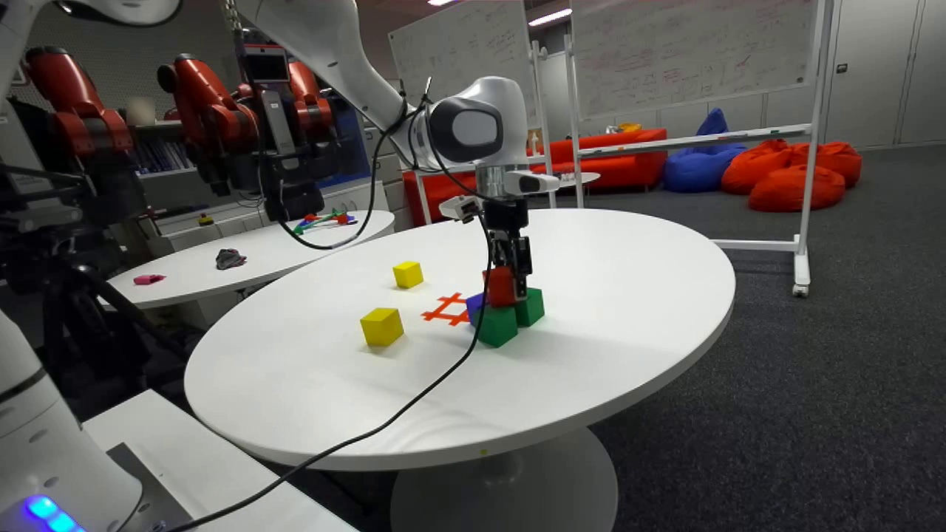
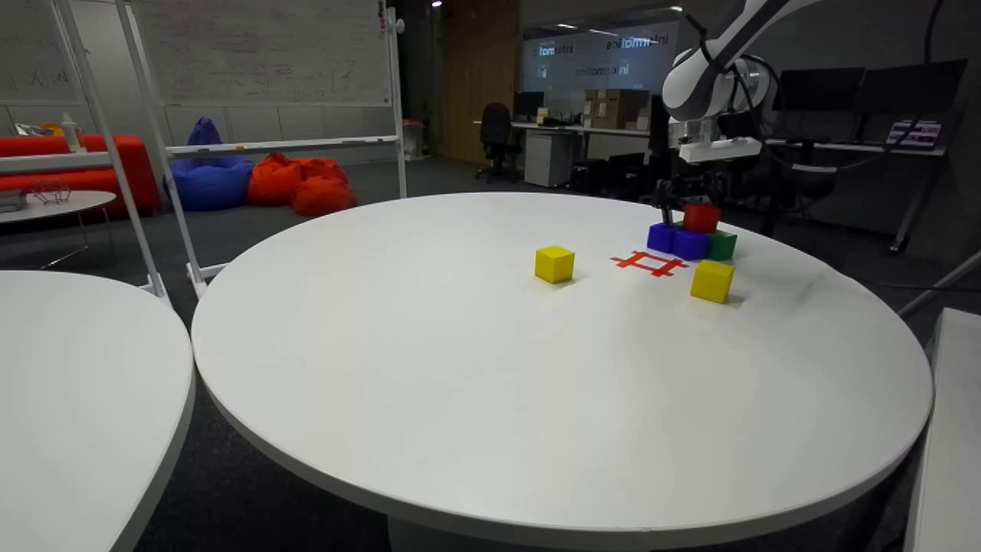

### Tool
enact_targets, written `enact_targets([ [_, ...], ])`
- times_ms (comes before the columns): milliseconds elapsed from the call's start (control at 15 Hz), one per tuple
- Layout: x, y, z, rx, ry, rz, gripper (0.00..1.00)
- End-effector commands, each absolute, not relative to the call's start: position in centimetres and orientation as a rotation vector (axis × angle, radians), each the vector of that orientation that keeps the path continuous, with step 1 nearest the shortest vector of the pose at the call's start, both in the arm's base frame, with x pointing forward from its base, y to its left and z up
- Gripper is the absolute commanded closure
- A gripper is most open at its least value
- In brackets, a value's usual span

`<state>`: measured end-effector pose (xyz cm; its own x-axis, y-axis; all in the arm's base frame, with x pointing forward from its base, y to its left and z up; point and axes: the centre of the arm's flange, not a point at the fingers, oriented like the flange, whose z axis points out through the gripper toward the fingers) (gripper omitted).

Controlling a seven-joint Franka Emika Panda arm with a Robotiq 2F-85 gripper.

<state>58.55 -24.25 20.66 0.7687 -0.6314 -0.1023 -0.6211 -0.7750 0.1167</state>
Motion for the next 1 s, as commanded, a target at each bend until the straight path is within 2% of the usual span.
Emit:
enact_targets([
  [0,58.5,-24.3,20.7,2.883,-1.022,-0.208,0.00],
  [600,58.6,-24.3,20.7,2.886,-1.026,-0.205,0.00],
  [933,56.8,-25.5,21.5,2.897,-1.083,-0.172,0.00],
])
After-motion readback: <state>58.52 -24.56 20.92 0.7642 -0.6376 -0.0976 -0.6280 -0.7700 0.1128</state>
